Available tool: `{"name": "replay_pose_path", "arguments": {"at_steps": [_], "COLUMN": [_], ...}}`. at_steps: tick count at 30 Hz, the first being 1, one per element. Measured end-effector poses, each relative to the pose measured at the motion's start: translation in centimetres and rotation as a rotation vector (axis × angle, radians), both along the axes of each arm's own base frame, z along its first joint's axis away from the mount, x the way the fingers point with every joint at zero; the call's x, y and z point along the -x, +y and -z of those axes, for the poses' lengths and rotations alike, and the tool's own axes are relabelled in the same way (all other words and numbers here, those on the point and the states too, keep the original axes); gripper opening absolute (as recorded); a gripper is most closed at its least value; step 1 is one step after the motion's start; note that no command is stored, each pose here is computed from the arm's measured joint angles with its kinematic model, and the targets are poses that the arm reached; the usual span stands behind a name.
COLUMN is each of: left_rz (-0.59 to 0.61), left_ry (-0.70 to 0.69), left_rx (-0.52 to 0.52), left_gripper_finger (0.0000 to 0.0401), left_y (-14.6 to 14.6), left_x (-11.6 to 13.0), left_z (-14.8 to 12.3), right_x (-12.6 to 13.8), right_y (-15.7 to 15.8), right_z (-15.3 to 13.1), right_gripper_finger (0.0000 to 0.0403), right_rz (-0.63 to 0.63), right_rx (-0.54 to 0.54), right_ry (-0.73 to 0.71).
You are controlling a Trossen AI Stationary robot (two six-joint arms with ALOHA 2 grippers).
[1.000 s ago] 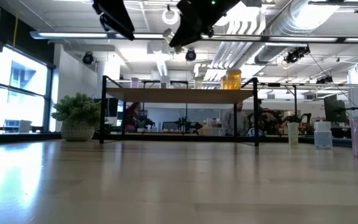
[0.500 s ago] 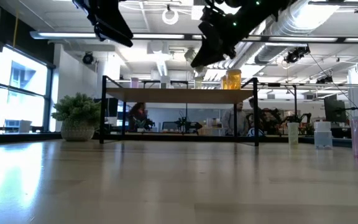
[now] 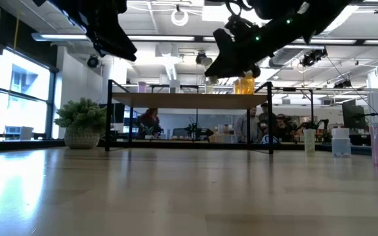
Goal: Pick and place medicine bottles onto shelf by color
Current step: Put the bottom yellow pill bottle on the shelf aligned with the other yellow pill bottle
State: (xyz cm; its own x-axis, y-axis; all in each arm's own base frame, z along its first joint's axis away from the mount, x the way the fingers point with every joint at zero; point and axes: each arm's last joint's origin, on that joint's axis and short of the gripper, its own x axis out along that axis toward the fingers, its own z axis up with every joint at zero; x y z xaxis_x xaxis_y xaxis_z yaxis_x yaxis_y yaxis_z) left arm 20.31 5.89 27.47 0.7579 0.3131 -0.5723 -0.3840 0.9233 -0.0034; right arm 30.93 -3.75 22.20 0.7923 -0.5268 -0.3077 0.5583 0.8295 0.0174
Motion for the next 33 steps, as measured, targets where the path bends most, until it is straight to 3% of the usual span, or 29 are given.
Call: {"name": "replay_pose_path", "arguments": {"at_steps": [10,19,28,33], "left_rz": [-0.014,-0.005,0.008,0.011], "left_ry": [-0.019,-0.008,0.003,0.004], "left_rx": [-0.068,-0.073,-0.088,-0.091], "left_gripper_finger": [0.0200,0.0200,0.0200,0.0200], "left_y": [0.0,0.0,0.0,0.0], "left_x": [0.5,0.5,0.5,0.5], "left_z": [-0.3,-0.2,-0.2,-0.2], "right_x": [0.4,-3.0,-7.1,-8.7], "right_y": [2.9,3.4,3.0,2.3], "right_z": [0.7,3.2,3.8,3.8], "right_gripper_finger": [0.0084,0.0084,0.0084,0.0084], "right_rz": [0.171,0.328,0.503,0.562], "right_rx": [0.050,0.131,0.245,0.252], "right_ry": [-0.197,-0.229,-0.171,-0.176]}}
